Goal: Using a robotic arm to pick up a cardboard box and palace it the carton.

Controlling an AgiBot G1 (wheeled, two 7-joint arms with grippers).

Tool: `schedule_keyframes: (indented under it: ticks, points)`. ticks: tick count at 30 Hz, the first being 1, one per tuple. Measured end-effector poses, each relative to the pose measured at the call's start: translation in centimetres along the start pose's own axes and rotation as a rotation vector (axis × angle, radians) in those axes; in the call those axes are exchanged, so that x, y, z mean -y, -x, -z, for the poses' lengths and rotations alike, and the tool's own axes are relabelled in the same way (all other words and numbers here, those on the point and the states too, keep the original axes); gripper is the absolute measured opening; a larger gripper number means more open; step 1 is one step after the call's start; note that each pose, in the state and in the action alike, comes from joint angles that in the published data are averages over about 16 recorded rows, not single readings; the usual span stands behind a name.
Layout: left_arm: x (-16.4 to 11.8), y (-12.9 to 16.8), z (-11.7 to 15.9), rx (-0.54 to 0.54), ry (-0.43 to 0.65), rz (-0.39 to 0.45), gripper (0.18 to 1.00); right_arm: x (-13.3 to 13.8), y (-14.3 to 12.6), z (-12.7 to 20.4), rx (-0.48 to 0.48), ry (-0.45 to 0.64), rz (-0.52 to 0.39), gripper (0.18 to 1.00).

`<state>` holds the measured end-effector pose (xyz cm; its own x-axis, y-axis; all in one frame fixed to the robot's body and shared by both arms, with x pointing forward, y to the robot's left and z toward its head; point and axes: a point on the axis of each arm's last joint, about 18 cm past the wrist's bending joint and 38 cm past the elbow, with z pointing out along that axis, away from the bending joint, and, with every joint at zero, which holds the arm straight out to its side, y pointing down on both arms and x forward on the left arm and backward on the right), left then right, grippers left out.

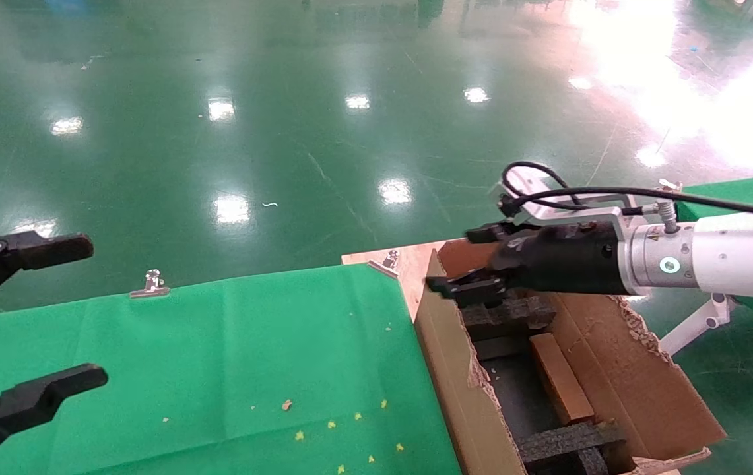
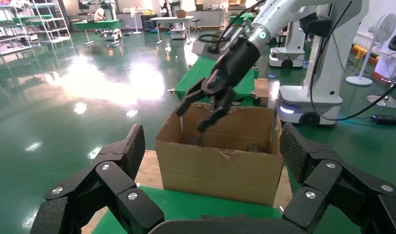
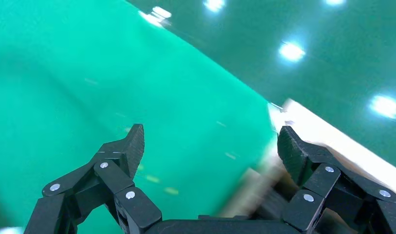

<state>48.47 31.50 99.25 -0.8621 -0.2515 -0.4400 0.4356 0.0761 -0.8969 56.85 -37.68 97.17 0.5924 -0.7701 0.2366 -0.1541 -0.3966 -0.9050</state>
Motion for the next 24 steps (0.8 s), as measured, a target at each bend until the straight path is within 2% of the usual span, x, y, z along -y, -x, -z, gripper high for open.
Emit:
schedule_keyframes:
  ticks: [6,15,24]
  points:
    - [0.0,0.0,0.0,0.0,0.0,0.0,1.0,1.1,2.0,0.2,0.108,-0.047,0.008,1.001]
    - [0.0,0.0,0.0,0.0,0.0,0.0,1.0,1.4,2.8,0.1,0.153,-0.065,0.009,1.001]
    - [0.0,0.0,0.0,0.0,0.0,0.0,1.0,2.5,4.0,-0.3,0.217,-0.098,0.055,1.001]
